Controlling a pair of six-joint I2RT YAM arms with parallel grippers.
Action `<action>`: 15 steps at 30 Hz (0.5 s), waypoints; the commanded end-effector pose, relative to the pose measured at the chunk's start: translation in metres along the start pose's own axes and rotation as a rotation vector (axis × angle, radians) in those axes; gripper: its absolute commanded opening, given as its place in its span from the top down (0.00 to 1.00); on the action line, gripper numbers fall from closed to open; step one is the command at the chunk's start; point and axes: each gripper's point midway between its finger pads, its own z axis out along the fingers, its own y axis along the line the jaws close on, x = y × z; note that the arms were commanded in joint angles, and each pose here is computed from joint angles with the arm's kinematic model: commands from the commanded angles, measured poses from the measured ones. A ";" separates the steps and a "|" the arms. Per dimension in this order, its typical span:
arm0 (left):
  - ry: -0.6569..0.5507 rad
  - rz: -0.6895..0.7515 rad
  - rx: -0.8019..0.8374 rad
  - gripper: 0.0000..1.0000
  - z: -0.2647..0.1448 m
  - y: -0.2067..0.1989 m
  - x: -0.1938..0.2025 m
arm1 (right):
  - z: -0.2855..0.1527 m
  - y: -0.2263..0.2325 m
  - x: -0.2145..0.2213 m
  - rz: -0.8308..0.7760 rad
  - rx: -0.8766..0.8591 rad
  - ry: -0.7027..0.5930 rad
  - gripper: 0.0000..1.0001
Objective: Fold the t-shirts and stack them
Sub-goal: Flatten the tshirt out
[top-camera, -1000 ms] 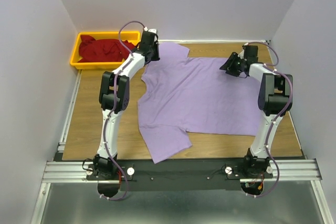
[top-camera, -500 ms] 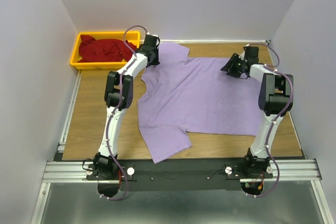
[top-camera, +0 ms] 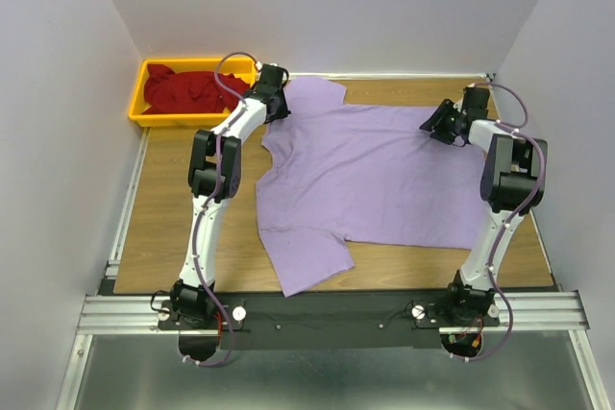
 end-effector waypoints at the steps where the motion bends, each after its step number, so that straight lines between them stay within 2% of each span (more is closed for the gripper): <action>1: 0.035 -0.081 -0.092 0.83 0.003 0.025 0.016 | 0.000 -0.025 0.006 -0.006 0.077 0.014 0.44; 5: -0.006 -0.099 -0.094 0.80 -0.001 0.023 0.006 | -0.004 -0.008 -0.007 -0.045 0.019 -0.002 0.43; 8: -0.077 -0.082 -0.065 0.68 -0.014 0.014 -0.019 | -0.013 0.008 -0.015 -0.057 -0.035 -0.014 0.43; 9: -0.105 -0.064 -0.048 0.60 -0.019 0.008 -0.029 | -0.015 0.011 -0.016 -0.059 -0.045 -0.015 0.43; 12: -0.187 -0.020 0.010 0.48 -0.047 -0.022 -0.060 | -0.030 0.026 -0.021 -0.068 -0.078 -0.030 0.43; 15: -0.268 0.031 0.055 0.43 -0.084 -0.053 -0.084 | -0.044 0.044 -0.012 -0.090 -0.101 -0.025 0.43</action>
